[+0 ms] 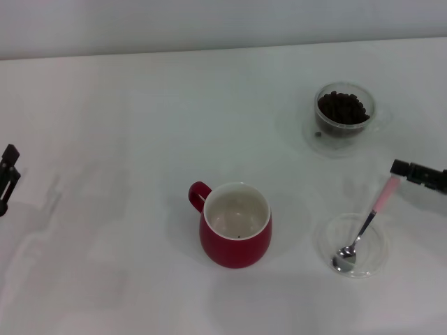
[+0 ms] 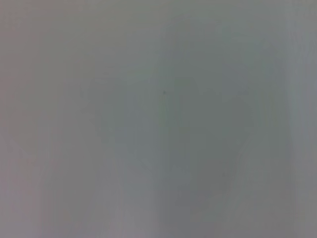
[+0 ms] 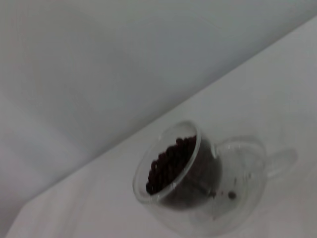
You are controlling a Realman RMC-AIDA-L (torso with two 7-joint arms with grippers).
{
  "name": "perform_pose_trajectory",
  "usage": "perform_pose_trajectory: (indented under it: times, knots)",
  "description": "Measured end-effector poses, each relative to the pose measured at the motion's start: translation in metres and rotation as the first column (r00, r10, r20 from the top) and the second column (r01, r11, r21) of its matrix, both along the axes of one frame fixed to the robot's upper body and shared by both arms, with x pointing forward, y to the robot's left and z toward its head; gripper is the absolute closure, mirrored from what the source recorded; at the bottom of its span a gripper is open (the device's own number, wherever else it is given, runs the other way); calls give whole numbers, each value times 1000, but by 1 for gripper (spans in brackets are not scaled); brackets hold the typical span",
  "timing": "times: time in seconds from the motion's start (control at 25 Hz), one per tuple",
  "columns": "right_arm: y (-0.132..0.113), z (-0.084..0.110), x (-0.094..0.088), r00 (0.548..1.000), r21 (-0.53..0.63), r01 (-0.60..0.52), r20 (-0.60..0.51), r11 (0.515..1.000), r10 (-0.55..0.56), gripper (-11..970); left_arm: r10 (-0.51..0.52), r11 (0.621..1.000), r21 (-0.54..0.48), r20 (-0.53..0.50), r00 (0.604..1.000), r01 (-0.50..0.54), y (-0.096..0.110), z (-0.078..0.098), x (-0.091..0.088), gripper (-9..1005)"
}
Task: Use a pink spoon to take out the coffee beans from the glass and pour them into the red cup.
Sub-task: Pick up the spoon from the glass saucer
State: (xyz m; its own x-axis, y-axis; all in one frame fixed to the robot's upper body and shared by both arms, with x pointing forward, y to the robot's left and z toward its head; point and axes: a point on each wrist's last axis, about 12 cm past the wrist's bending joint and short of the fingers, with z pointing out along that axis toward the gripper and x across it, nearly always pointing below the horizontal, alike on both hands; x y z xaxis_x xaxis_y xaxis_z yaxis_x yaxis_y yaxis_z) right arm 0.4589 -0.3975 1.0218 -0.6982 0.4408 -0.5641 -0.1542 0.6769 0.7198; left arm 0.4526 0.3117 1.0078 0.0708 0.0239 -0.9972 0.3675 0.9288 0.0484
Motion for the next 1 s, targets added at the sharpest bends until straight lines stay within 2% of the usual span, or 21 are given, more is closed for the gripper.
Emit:
perform_pose_trajectory:
  times: [0.44,0.72,0.84,1.0]
  knots:
    - [21,-8,2,998,2,-69,-8,998,69,120,-2,1000,-5,-1,1000,2,-1,-1,-2,411]
    - [25,-8,5,996,-6,-86,-11,996,86,121,-12,1000,-11,-7,1000,12,-4,-2,-4,413]
    - [24,-9,4,996,-12,-84,-18,996,83,248,-9,1000,-14,-12,1000,9,-4,-3,-7,413]
    - [22,-10,3,996,-17,-81,-23,997,81,328,-10,1000,-16,-13,1000,10,-4,-4,-8,414]
